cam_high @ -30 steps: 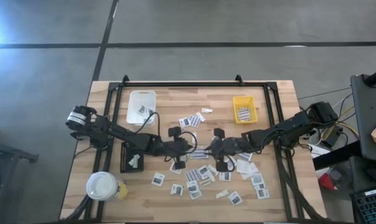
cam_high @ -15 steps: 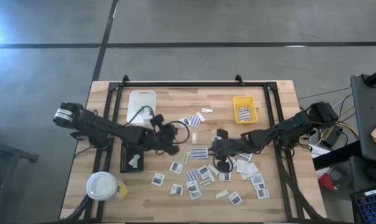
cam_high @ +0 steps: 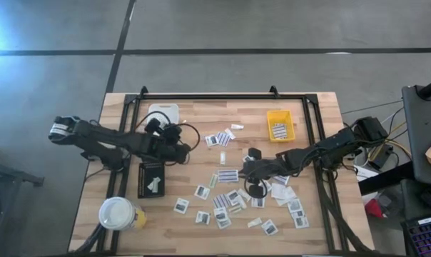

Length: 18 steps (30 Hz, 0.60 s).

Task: Pick & Place First Aid Supplies
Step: Put the gray towelette pack into the white bin

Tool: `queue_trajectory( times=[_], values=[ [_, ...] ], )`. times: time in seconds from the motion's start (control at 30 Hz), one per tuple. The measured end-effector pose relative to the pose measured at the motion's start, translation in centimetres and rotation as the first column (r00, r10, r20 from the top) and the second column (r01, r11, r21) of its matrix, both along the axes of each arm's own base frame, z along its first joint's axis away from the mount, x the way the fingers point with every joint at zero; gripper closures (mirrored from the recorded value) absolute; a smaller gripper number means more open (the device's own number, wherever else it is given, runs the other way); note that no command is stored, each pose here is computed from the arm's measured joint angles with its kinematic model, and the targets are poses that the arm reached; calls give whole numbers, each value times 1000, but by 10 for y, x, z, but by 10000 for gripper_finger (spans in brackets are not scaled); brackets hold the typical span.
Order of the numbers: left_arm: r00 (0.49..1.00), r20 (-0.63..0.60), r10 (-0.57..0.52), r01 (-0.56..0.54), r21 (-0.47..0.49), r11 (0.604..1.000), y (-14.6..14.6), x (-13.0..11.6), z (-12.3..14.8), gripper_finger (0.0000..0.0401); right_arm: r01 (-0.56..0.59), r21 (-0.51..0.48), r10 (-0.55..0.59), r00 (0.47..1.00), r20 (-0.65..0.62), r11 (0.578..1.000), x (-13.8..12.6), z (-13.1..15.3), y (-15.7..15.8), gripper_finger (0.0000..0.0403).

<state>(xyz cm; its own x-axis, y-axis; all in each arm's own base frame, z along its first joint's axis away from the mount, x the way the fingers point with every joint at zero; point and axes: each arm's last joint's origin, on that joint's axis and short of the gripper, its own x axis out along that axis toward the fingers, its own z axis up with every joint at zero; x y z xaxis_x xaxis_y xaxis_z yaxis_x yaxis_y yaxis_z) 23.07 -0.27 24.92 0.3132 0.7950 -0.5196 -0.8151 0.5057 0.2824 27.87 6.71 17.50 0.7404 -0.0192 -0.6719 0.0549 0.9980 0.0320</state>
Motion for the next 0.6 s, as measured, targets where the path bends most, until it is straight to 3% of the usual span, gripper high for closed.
queue_trajectory(
  times=[0.27,0.6],
  values=[
    [987,-24,158,-158,-22,987,23,-11,-19,401,20,22,-20,1000,-3,1000,0,-1,0,342],
    [961,-55,270,-276,-165,947,35,-32,-61,401,22,21,-22,1000,-11,1000,-2,-3,0,348]
  ],
)
